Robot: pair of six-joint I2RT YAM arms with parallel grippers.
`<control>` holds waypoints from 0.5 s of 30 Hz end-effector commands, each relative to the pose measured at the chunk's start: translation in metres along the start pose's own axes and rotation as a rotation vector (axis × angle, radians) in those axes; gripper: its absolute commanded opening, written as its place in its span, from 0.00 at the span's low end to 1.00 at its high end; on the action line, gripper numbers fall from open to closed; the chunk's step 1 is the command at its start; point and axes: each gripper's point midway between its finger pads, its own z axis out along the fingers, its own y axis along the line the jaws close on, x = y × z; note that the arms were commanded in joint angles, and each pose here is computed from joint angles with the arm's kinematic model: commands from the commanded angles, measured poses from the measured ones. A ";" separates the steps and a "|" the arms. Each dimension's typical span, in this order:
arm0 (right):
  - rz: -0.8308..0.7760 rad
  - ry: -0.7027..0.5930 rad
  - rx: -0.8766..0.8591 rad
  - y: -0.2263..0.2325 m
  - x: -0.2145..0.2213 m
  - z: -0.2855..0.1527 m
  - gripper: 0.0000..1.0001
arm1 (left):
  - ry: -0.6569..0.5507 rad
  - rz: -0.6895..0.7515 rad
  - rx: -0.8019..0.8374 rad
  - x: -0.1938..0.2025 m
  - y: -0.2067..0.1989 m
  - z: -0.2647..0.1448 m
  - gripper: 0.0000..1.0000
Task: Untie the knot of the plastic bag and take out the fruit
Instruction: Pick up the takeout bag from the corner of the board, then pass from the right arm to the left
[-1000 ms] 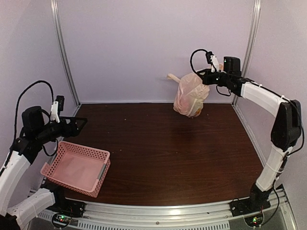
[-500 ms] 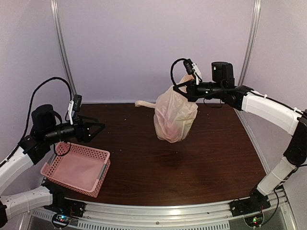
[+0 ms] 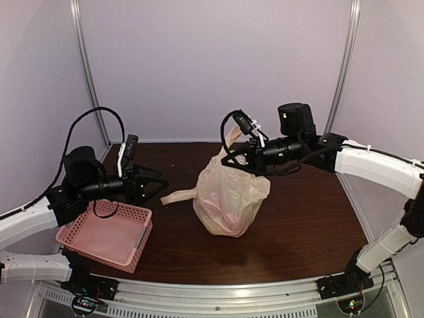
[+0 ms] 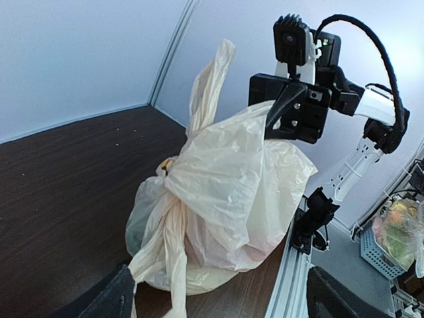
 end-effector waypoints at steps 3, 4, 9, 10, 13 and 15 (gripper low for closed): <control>-0.029 0.038 -0.197 0.052 0.013 0.011 0.00 | 0.029 0.018 0.097 0.006 -0.014 0.029 0.92; -0.034 0.038 -0.224 0.059 0.013 0.011 0.00 | 0.038 0.020 0.113 0.008 -0.016 0.031 0.92; -0.062 0.036 -0.344 0.090 0.011 0.005 0.00 | 0.051 0.038 0.195 0.011 -0.027 0.032 0.95; -0.066 0.035 -0.359 0.094 0.011 0.004 0.00 | 0.056 0.039 0.213 0.011 -0.030 0.032 0.95; -0.079 0.034 -0.388 0.104 0.008 0.002 0.00 | 0.086 0.042 0.274 0.016 -0.041 0.034 0.96; -0.085 0.037 -0.397 0.108 0.008 0.001 0.00 | 0.106 0.048 0.315 0.021 -0.050 0.036 0.97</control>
